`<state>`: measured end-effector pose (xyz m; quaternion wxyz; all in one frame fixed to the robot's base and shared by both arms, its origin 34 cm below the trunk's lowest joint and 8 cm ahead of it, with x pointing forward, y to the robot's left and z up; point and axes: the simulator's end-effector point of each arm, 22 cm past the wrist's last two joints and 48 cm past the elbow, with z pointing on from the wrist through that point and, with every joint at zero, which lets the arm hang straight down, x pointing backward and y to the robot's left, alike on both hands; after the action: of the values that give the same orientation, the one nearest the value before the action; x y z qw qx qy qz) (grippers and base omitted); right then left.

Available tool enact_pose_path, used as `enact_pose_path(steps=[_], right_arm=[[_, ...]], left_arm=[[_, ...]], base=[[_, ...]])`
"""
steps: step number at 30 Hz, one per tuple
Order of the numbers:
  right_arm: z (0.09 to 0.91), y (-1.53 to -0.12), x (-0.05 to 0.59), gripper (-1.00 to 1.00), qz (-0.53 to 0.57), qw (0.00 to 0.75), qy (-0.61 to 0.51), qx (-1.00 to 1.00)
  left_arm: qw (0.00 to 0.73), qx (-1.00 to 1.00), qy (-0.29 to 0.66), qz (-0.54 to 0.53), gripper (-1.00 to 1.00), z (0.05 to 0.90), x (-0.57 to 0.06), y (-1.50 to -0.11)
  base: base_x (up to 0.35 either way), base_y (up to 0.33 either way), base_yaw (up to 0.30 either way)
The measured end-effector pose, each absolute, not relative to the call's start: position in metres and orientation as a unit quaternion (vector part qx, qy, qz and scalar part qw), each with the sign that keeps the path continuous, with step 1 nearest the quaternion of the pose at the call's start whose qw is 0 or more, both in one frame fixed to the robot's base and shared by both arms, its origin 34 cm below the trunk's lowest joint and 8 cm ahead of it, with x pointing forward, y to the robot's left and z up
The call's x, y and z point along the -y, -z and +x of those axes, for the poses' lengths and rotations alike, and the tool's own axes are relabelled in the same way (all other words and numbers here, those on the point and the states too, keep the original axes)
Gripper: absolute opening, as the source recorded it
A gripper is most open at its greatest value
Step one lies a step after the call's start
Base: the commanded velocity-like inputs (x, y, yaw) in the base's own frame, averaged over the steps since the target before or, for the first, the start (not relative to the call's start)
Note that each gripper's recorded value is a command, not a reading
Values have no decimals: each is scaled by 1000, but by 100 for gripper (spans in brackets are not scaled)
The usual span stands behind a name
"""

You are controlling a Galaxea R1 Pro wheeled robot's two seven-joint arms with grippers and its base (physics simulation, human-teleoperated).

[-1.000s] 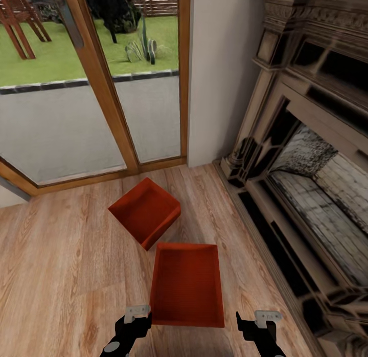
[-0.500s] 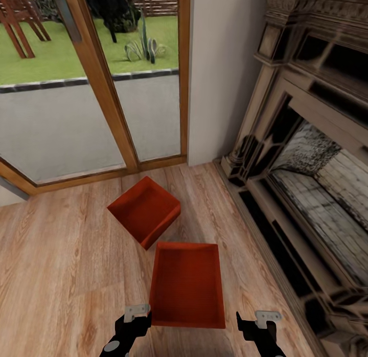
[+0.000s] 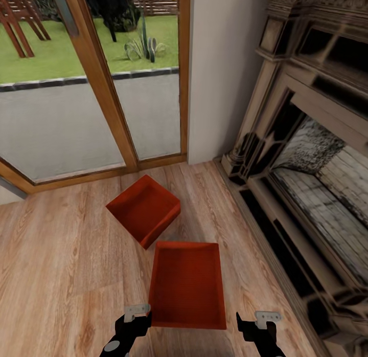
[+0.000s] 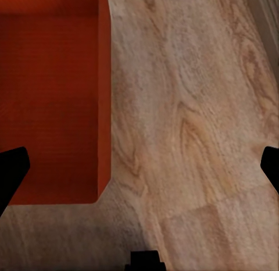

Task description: Move the two storage containers from the living room to the garage. In the garage, place one container on the floor and stack the other container on top of it (either order is fine).

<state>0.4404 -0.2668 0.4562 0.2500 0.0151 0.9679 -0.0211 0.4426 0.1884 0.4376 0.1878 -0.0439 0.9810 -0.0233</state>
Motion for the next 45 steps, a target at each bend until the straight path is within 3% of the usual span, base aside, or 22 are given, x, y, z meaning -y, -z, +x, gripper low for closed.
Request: enact_pose_path(steps=[45], right_arm=[[441,-370,228,100,-5,213,3,-977]], left_arm=[[176,-982,33,-54,100,418,-174,-373]], base=[[0,0,0]])
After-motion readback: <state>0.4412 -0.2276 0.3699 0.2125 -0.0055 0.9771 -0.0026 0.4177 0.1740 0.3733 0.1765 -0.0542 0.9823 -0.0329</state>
